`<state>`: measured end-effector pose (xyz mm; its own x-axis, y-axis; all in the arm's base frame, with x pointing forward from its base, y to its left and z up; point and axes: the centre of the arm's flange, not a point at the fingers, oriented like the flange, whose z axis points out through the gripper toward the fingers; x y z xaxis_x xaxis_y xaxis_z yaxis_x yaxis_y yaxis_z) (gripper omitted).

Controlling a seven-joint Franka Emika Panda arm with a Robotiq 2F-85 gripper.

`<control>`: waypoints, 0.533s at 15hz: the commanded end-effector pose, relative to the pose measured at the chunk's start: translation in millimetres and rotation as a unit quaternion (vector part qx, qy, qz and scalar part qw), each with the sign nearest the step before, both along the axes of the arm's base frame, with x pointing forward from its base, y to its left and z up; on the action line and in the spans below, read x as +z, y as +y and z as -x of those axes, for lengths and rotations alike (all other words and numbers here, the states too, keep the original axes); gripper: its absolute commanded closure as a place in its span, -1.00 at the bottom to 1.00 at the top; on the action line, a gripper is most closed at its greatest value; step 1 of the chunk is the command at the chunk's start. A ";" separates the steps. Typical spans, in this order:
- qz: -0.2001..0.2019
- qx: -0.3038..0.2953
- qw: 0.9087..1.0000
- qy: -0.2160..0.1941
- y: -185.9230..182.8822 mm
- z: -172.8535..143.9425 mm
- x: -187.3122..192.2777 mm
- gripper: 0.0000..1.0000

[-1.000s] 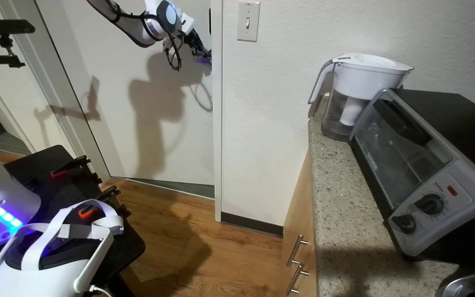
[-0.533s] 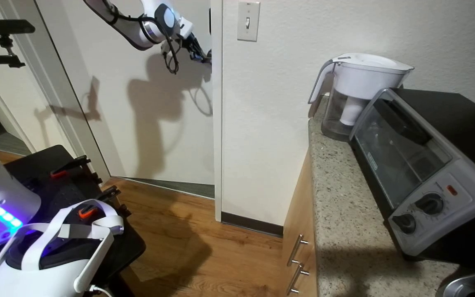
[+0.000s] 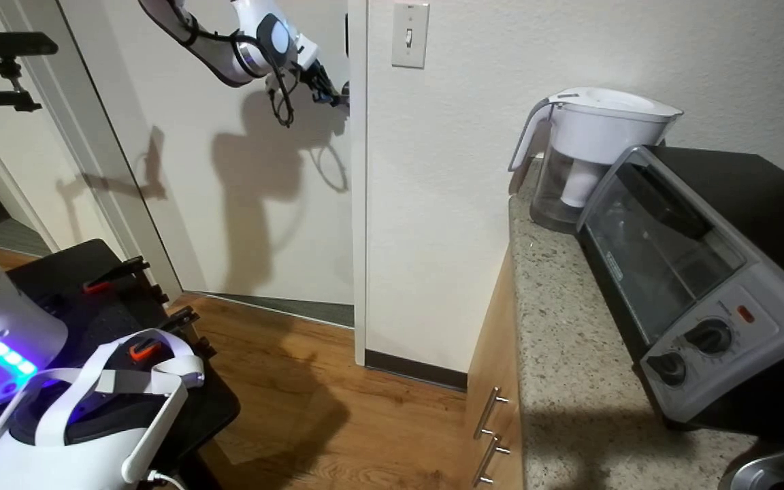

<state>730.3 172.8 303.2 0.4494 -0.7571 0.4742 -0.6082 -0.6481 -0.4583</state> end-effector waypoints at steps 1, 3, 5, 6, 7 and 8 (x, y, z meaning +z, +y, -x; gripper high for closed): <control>-0.011 0.003 1.000 -0.029 7.1 -22.9 4.0 1.00; -0.013 0.002 0.999 -0.034 8.6 -27.7 5.9 1.00; -0.015 0.001 0.999 -0.039 10.8 -32.4 8.1 1.00; -0.016 0.001 0.999 -0.041 12.1 -35.0 9.1 1.00; -0.018 0.001 0.999 -0.043 13.3 -37.0 9.9 1.00; -0.019 0.001 0.999 -0.046 14.6 -39.7 11.3 1.00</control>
<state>748.1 180.5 304.7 0.4275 -0.7688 0.4756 -0.5931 -0.6356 -0.4943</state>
